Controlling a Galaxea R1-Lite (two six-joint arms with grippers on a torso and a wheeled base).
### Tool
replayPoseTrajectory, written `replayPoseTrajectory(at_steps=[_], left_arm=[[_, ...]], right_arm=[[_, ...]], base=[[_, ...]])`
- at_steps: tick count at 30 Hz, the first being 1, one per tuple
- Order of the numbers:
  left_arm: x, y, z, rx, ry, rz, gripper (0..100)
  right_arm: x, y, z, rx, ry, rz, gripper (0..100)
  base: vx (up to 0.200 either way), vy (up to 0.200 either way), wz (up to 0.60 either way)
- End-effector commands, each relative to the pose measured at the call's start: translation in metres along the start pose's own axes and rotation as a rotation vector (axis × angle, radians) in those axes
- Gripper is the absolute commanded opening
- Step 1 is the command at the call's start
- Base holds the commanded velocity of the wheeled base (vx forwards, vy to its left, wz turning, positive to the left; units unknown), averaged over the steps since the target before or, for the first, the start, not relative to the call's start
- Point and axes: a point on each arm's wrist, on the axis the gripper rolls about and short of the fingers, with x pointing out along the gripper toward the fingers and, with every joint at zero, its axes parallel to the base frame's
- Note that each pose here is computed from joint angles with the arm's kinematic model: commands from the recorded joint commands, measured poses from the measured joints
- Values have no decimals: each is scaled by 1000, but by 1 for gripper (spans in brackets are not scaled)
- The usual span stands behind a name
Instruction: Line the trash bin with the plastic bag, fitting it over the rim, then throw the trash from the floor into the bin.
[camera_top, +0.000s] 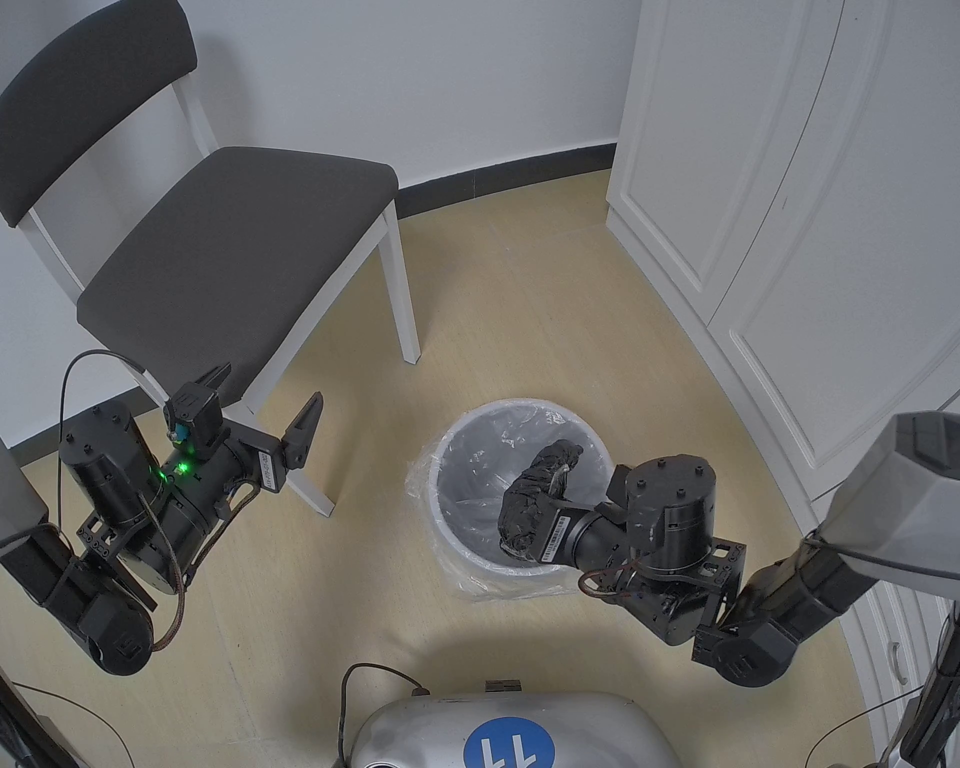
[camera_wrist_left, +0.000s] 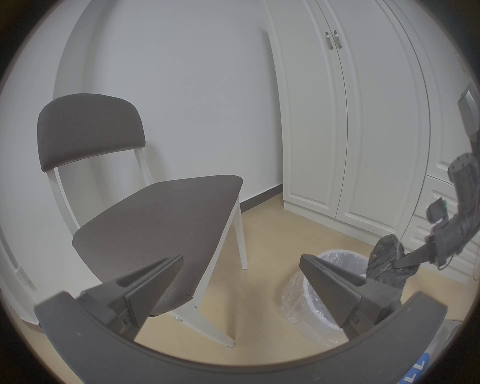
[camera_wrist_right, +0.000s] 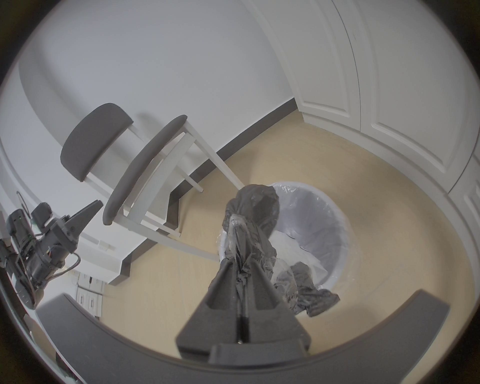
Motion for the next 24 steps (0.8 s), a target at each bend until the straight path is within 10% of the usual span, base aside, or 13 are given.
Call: replayPoseTrajectory(at_steps=[1,24], left_arm=[[1,0,-1,0,5,-1,100],[0,0,0,1,-2,-1,100]], right_arm=[[30,-21,-27,17,-7,-35,0],[75,-45,-57,77,-119,2,0]], base=[[0,0,0],[0,0,0]])
